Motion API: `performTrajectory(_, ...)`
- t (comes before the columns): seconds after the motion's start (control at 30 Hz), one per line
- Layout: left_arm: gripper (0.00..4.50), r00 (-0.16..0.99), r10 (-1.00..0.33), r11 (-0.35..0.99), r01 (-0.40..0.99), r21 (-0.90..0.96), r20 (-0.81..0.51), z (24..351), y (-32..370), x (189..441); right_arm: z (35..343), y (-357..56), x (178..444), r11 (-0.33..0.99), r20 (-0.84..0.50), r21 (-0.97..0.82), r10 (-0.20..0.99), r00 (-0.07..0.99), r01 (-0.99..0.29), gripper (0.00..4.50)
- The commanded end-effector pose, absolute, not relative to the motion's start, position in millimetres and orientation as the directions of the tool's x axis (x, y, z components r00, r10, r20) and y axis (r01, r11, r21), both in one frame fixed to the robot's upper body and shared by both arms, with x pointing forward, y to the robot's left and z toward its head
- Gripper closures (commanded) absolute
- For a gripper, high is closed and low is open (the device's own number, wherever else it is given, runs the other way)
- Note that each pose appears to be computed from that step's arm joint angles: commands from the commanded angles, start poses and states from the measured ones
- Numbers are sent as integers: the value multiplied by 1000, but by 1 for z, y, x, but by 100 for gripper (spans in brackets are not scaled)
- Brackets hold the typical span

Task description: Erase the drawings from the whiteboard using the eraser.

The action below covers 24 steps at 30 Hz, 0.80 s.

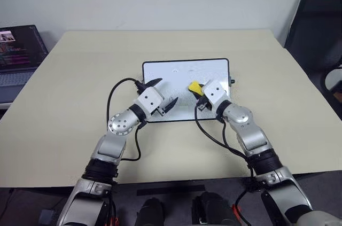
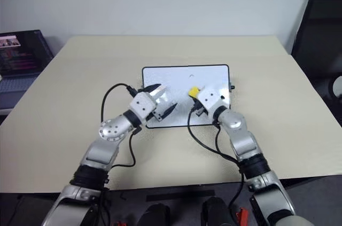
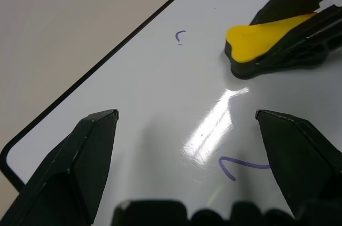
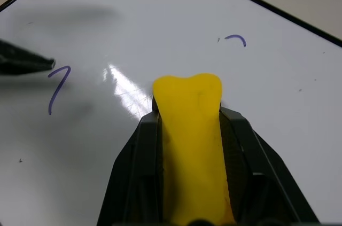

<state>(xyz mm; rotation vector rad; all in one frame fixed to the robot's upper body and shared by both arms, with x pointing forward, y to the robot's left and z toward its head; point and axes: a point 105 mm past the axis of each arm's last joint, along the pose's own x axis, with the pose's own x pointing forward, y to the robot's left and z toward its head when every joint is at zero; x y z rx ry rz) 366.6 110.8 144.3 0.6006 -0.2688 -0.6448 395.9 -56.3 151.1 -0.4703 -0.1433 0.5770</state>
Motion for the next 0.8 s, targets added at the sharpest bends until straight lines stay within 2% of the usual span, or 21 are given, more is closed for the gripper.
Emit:
performTrajectory(0.03,0,757,-645,636,459,620,101,160,109,367,185,-60,406,789,129,-457,515,847,-411,340)
performTrajectory(0.13,0,758,-644,636,459,621,99,159,111,366,199,-49,409,797,184,-447,526,830,-406,340)
performTrajectory(0.3,0,762,-640,637,455,622,98,159,112,365,191,-42,412,786,162,-449,540,826,-426,340)
performTrajectory(0.5,0,772,-627,646,442,622,102,160,116,364,149,-47,409,756,2,-443,538,843,-481,340)
performTrajectory(0.8,0,771,-629,647,448,617,100,159,114,363,127,-81,395,765,-86,-446,480,873,-465,340)
